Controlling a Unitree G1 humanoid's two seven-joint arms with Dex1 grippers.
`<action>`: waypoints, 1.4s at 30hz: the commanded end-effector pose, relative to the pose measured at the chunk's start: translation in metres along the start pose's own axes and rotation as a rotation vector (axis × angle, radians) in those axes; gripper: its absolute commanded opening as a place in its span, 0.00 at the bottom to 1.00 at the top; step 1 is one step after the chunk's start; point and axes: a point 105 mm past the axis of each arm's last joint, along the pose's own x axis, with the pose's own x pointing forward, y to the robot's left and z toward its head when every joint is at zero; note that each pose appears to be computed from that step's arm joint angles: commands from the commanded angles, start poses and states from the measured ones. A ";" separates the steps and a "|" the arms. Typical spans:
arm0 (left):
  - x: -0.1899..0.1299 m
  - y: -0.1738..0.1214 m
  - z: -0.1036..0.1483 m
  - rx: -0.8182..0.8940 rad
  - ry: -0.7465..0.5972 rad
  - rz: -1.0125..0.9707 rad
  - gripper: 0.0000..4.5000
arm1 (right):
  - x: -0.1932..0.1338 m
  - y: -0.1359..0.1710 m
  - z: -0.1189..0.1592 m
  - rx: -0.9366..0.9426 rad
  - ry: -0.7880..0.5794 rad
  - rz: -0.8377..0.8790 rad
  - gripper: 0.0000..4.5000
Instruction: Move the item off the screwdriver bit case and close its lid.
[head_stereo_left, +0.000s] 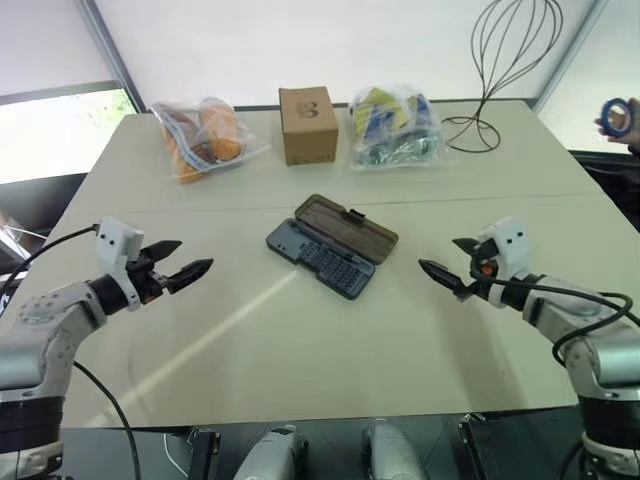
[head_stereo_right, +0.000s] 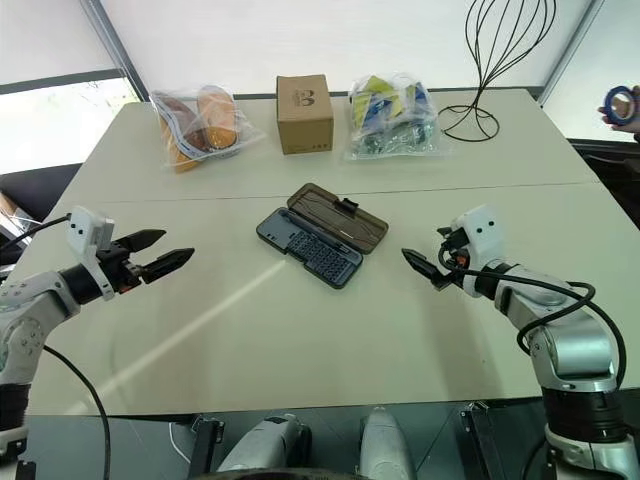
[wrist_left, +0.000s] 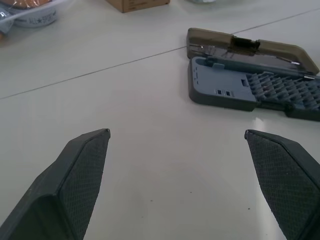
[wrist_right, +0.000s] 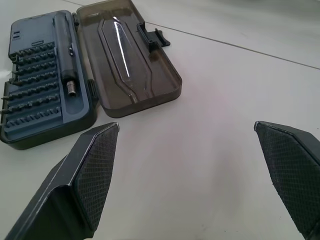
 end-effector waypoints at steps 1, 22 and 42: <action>-0.005 0.004 0.014 0.039 -0.040 0.009 1.00 | -0.003 -0.004 0.013 -0.038 -0.041 -0.013 0.99; 0.000 0.006 0.015 0.051 -0.049 -0.009 1.00 | -0.001 -0.005 0.009 -0.044 -0.042 -0.036 0.99; 0.094 -0.028 0.049 0.386 -0.062 -0.299 1.00 | 0.059 -0.021 0.033 -0.146 -0.010 -0.023 0.99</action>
